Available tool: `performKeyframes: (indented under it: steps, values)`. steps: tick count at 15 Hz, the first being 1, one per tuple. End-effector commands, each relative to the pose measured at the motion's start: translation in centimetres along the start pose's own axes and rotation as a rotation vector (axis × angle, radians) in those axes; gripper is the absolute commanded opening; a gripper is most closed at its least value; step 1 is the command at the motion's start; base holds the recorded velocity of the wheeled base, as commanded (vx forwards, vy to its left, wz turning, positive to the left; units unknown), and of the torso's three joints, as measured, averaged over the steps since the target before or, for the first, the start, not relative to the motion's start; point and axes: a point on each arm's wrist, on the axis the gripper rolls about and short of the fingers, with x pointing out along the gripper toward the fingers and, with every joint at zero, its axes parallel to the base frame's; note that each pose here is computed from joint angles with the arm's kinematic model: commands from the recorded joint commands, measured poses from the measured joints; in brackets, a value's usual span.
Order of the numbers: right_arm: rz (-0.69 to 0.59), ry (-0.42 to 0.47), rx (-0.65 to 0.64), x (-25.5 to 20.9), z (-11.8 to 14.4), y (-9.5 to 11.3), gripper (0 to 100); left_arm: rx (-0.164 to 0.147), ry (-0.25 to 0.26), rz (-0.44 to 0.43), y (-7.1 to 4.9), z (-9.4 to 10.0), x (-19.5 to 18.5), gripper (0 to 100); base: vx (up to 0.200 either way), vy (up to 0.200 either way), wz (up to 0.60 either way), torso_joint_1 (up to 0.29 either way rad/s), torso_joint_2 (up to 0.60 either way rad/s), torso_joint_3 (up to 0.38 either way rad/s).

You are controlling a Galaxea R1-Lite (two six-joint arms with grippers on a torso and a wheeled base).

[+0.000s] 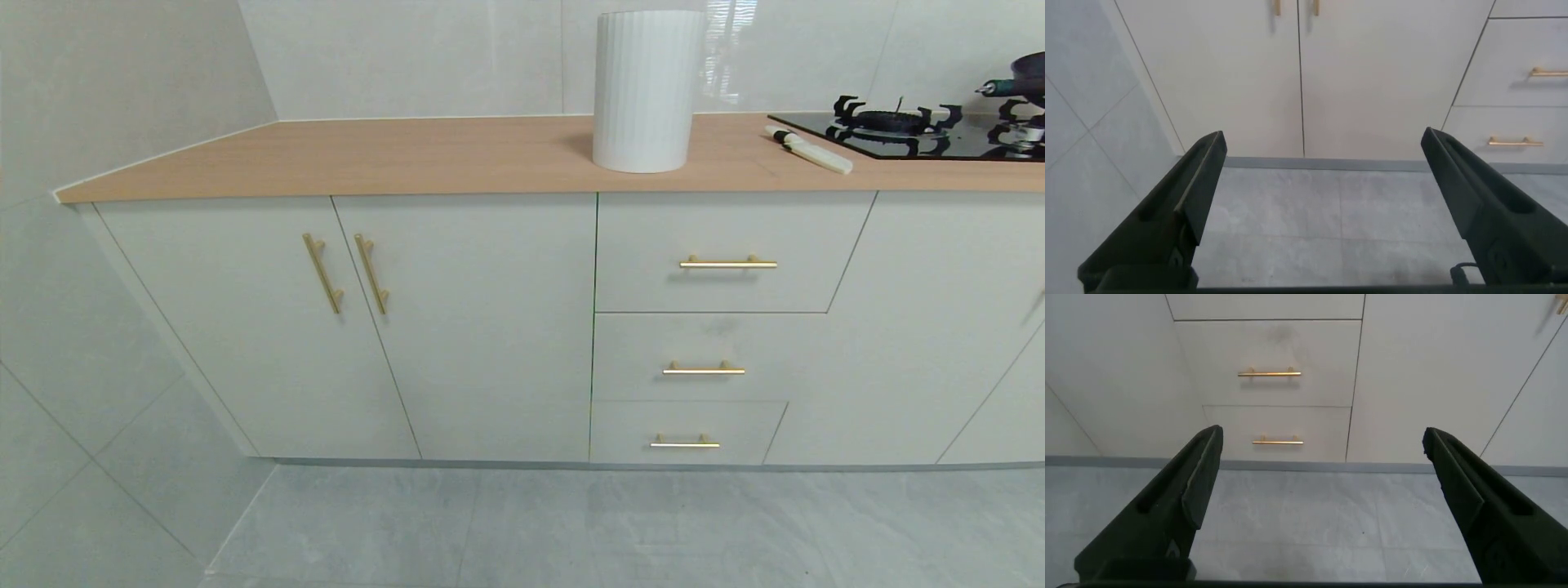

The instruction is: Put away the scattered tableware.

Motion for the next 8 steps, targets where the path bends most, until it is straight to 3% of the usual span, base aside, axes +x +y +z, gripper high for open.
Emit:
performKeyframes:
  steps: [1,5,8]
  values:
    - [-0.001,0.004,0.001,0.02,-0.01,0.00,100,-0.001,0.001,0.000,0.00,0.00,0.01,100,0.000,0.000,0.00,0.000,0.00,0.000]
    - [0.001,0.004,-0.001,0.02,-0.01,0.00,100,0.002,0.001,-0.001,0.00,0.00,0.01,100,0.000,0.000,0.00,0.000,0.00,0.000]
    - [0.001,0.004,-0.004,0.02,-0.01,0.00,100,-0.001,0.001,0.000,0.00,0.00,0.01,100,0.200,0.000,0.00,0.001,0.00,0.007]
